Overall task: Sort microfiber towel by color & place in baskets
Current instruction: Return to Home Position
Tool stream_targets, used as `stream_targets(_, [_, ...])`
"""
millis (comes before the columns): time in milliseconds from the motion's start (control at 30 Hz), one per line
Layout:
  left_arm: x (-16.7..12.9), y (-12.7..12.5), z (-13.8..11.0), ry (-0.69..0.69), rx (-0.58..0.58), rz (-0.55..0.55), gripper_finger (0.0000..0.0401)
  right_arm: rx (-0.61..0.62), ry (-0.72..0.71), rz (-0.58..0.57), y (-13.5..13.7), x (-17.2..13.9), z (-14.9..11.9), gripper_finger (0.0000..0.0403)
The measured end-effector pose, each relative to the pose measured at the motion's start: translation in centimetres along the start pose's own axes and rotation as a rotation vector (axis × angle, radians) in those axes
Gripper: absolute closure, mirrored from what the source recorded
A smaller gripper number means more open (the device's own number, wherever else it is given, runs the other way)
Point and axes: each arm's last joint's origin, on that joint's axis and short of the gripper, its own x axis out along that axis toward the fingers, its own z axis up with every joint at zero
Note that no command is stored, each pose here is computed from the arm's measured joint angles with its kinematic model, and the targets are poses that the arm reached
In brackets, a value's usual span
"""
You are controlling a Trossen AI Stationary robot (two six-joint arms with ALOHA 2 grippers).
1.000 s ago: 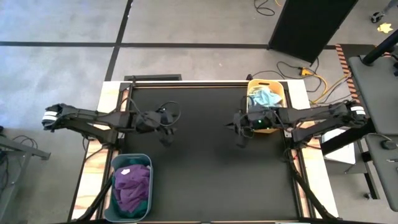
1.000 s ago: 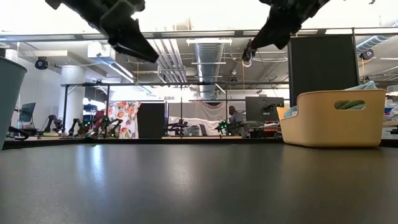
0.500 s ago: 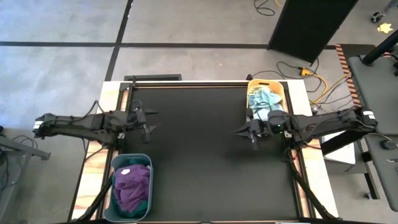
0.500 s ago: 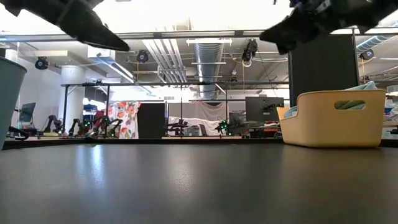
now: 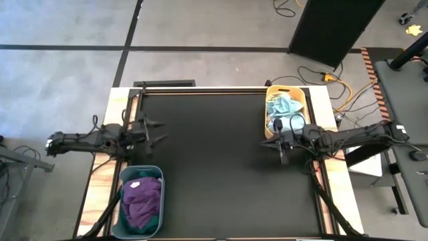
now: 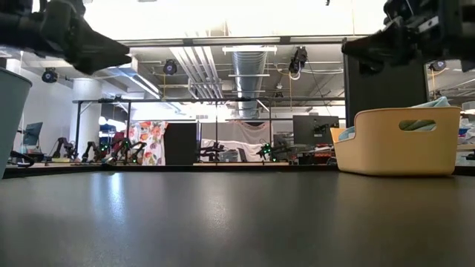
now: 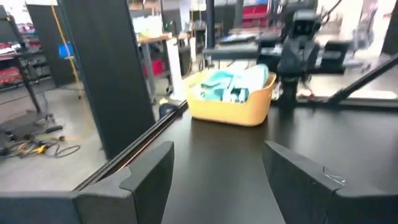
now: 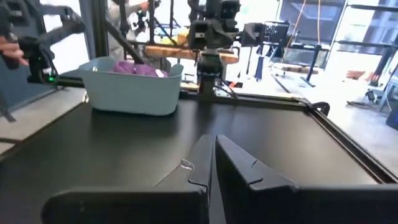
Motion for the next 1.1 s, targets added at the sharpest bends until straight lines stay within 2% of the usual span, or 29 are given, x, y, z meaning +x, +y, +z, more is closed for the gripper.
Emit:
stream_targets(167, [-0.8, -0.1, -1.0, -0.088, -0.032, -0.116, 0.0171, 0.042, -0.016, -0.001, 0.3, -1.0, -1.5, 0.0390])
stream_targets(333, [-1.8, 0.3, -1.1, -0.160, -0.027, -0.110, 0.0171, 0.048, -0.072, 0.000, 0.4, -1.8, -2.2, 0.0390])
stream_targets(500, [-1.8, 0.4, -1.7, -0.114, 0.000, -0.078, 0.0171, 0.068, -0.110, -0.001, 0.6, -2.5, -2.9, 0.0390])
stream_targets(800, [-0.6, -0.3, -5.0, -0.083, -0.120, -0.125, 0.0171, 0.062, -0.180, -0.004, 0.6, -3.2, -2.1, 0.0390])
stream_targets(1100, [-0.8, -0.3, -4.6, -0.061, -0.105, -0.135, 0.0171, 0.083, -0.207, -0.003, 0.8, -5.1, -1.9, 0.0390])
